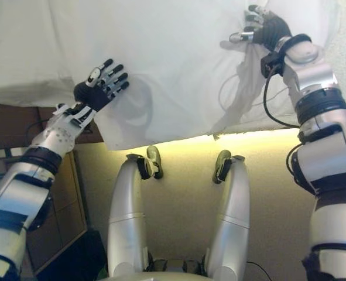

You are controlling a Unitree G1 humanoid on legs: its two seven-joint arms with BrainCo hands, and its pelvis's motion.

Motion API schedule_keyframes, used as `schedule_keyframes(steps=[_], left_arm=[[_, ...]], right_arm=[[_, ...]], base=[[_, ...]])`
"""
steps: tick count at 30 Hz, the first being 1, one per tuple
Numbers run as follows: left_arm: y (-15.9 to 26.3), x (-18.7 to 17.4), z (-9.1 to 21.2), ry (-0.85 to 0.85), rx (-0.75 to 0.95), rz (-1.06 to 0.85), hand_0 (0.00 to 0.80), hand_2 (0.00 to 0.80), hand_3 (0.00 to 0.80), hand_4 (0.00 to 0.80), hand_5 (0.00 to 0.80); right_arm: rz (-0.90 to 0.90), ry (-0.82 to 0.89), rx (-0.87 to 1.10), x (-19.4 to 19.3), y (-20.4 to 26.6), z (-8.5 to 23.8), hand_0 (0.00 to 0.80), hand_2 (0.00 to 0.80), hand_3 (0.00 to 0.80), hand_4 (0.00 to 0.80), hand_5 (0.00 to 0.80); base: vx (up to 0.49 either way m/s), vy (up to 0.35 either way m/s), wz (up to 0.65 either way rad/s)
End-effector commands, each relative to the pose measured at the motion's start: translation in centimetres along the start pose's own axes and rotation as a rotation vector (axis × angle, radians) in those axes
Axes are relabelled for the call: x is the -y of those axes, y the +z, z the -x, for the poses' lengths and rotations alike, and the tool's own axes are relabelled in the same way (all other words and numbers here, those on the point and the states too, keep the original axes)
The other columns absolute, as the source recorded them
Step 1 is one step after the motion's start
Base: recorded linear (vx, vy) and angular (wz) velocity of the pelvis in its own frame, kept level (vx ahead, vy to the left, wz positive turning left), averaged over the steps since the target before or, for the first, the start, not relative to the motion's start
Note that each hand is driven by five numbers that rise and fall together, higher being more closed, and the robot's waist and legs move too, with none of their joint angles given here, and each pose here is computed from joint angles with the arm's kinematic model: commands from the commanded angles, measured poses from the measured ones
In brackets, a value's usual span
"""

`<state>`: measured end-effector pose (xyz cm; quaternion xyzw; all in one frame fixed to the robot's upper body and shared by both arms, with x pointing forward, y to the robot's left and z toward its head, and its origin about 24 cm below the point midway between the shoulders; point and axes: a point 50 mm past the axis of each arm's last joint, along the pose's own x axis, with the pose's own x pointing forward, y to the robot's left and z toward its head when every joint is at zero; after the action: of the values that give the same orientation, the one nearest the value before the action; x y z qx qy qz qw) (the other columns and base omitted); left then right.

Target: Make the bed neatly

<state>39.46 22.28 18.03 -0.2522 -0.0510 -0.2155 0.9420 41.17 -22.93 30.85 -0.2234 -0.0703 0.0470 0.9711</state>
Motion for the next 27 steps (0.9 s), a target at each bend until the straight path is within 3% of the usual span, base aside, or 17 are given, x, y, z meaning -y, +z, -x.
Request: schedule_keyframes(steps=[1, 15, 27], left_arm=[[0.9, 0.3, -1.0, 0.042, 0.053, 0.067, 0.0, 0.0, 0.0, 0.0, 0.0], [-2.5, -2.3, 1.0, 0.189, 0.031, 0.271, 0.0, 0.0, 0.0, 0.0, 0.0], [-7.3, -5.5, 4.7, 0.399, -0.183, 0.378, 0.0, 0.0, 0.0, 0.0, 0.0]], right_arm=[[0.047, 0.011, -0.261, -0.3, -5.0, 0.4, 0.0, 0.0, 0.0, 0.0, 0.0], [-0.123, 0.127, -0.333, -2.5, -8.6, 1.0, 0.0, 0.0, 0.0, 0.0, 0.0], [-0.189, 0.1, -0.216, -2.6, -7.9, 0.7, 0.0, 0.0, 0.0, 0.0, 0.0]], base=[[0.0, 0.0, 0.0], [-0.024, -0.01, 0.0], [-0.023, -0.01, 0.01]])
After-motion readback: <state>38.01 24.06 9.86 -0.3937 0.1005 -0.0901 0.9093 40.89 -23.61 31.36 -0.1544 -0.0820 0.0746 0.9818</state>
